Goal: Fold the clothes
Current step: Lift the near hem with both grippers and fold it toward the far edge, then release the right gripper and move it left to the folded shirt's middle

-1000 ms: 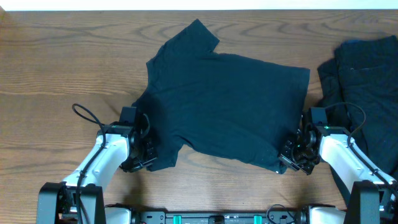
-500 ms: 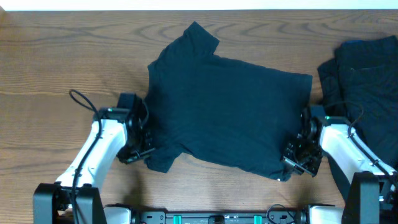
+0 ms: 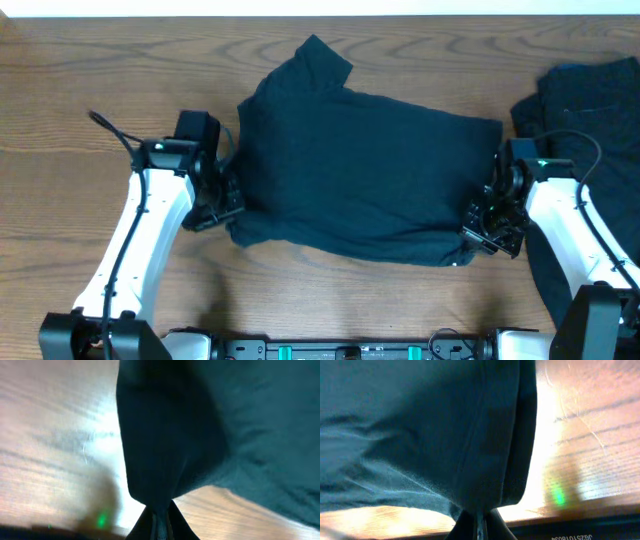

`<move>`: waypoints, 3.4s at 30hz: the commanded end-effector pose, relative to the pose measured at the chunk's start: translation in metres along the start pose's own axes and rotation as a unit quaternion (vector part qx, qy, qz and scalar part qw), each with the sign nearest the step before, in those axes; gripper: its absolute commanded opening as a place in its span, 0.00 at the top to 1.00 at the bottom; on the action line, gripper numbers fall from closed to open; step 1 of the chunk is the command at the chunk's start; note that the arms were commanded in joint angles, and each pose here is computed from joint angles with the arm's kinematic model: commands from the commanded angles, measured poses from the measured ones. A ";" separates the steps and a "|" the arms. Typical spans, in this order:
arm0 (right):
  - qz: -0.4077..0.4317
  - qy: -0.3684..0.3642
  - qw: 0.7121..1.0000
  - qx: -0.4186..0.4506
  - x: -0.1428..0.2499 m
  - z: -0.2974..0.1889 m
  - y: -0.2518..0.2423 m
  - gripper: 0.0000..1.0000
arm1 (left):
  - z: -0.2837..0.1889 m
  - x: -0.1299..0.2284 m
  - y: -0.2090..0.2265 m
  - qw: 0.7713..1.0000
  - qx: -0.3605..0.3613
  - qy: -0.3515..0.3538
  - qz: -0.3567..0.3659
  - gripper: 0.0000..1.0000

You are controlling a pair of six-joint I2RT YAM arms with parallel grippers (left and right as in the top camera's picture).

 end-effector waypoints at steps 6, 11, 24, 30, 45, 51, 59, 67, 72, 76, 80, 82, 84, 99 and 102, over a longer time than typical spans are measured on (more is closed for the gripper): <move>0.000 -0.026 0.998 -0.058 -0.013 -0.011 0.000 0.99 | -0.037 -0.015 -0.029 0.995 0.047 -0.072 0.053 0.94; 0.006 -0.052 0.995 -0.091 -0.023 -0.014 0.001 0.99 | -0.044 -0.025 -0.052 0.985 0.092 -0.125 0.076 0.94; 0.034 -0.101 0.991 -0.085 -0.040 -0.017 -0.003 0.99 | -0.033 -0.050 -0.089 0.968 0.140 -0.182 0.099 0.94; 0.039 -0.110 0.991 -0.068 -0.042 -0.017 -0.006 0.99 | -0.002 -0.068 -0.103 0.971 0.133 -0.173 0.101 0.94; 0.073 -0.122 0.988 -0.064 -0.062 -0.004 -0.008 0.99 | 0.042 -0.098 -0.127 0.962 0.144 -0.195 0.124 0.94; 0.096 -0.141 0.983 -0.073 -0.071 -0.004 -0.007 0.99 | 0.038 -0.104 -0.133 0.955 0.158 -0.215 0.129 0.94; 0.108 -0.139 0.984 -0.041 -0.073 0.003 -0.014 0.98 | 0.049 -0.109 -0.129 0.957 0.132 -0.226 0.121 0.94; 0.102 -0.162 0.981 -0.044 -0.082 0.015 -0.016 0.96 | 0.079 -0.113 -0.127 0.966 0.103 -0.205 0.118 0.94; 0.100 -0.172 0.979 -0.040 -0.084 0.017 -0.017 0.95 | 0.092 -0.117 -0.129 0.966 0.103 -0.205 0.118 0.94; 0.102 -0.175 0.979 -0.029 -0.084 0.017 -0.019 0.78 | 0.091 -0.119 -0.132 0.964 0.114 -0.209 0.119 0.70; 0.064 -0.194 0.978 -0.038 -0.090 0.014 -0.015 0.63 | 0.083 -0.118 -0.138 0.961 0.138 -0.206 0.126 0.46; 0.018 -0.212 0.976 -0.050 -0.097 0.005 -0.010 0.54 | 0.069 -0.116 -0.140 0.956 0.154 -0.214 0.128 0.39; -0.007 -0.227 0.973 -0.047 -0.103 -0.009 -0.006 0.46 | 0.048 -0.114 -0.140 0.949 0.168 -0.232 0.129 0.34; -0.219 -0.147 0.964 -0.011 -0.062 -0.042 0.053 0.50 | 0.005 -0.056 -0.089 0.977 0.103 -0.148 0.116 0.31; -0.246 -0.140 0.959 0.035 -0.055 -0.024 0.059 0.53 | 0.025 -0.051 -0.081 0.985 0.072 -0.108 0.112 0.31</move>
Point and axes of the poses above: each gripper's point midway between its finger pads, its own z axis out along the fingers, its own y axis along the line the jaws close on, x = y × z, the point moved 8 cm from there along -z, back along the fingers, and after that the axes turned 13 degrees about -z, right-handed, at the moved point
